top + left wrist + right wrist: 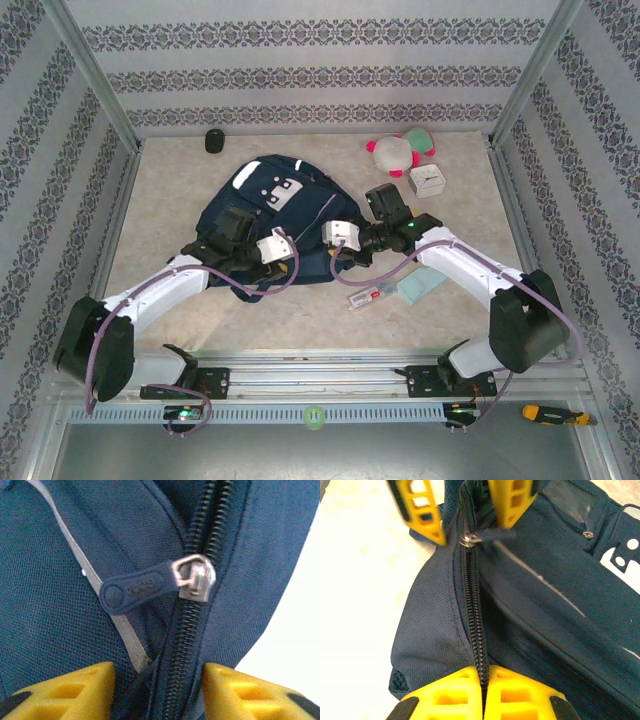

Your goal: Pack the student bag

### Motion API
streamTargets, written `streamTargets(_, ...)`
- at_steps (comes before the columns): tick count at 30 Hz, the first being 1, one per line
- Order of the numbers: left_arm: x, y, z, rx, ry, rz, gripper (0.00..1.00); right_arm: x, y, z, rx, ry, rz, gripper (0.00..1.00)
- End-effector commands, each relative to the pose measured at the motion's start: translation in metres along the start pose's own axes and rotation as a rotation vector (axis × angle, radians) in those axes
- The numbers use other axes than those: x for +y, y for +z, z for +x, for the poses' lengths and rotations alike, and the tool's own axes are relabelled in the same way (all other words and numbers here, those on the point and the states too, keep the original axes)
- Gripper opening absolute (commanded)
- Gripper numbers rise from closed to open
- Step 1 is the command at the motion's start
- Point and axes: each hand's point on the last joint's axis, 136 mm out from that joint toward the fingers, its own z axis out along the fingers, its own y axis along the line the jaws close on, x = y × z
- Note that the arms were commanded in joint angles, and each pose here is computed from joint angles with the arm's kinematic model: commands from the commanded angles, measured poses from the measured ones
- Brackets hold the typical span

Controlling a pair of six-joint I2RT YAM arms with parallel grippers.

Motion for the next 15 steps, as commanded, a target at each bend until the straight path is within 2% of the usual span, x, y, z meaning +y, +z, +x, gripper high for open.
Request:
streamTargets(1, 0.01, 0.002, -0.015, -0.124, 0.06, -0.064, 0.21, -0.003, -0.019, -0.026, -0.101, -0.025, 0.02, 0.0)
streamTargets(3, 0.008, 0.002, -0.025, -0.211, 0.053, -0.073, 0.01, -0.006, -0.022, -0.022, -0.083, 0.041, 0.038, 0.0)
streamTargets(5, 0.004, 0.002, -0.032, -0.271, 0.054, -0.063, 0.0, -0.008, -0.024, -0.018, -0.064, 0.115, 0.059, 0.02)
streamTargets(6, 0.002, 0.002, -0.034, -0.291, 0.056, -0.054, 0.0, -0.006, -0.026, -0.017, -0.061, 0.159, 0.062, 0.07)
streamTargets(9, -0.001, 0.001, -0.04, -0.343, 0.067, -0.056, 0.0, -0.007, -0.035, -0.024, -0.044, 0.313, 0.094, 0.42)
streamTargets(10, -0.001, 0.0, -0.04, -0.353, 0.073, -0.064, 0.0, -0.007, -0.038, -0.027, -0.035, 0.359, 0.113, 0.48)
streamTargets(12, -0.002, -0.001, -0.042, -0.373, 0.097, -0.074, 0.0, -0.004, -0.039, -0.034, -0.017, 0.434, 0.155, 0.54)
streamTargets(15, -0.002, -0.001, -0.043, -0.414, 0.112, -0.101, 0.0, 0.006, -0.031, -0.05, -0.019, 0.494, 0.139, 0.6)
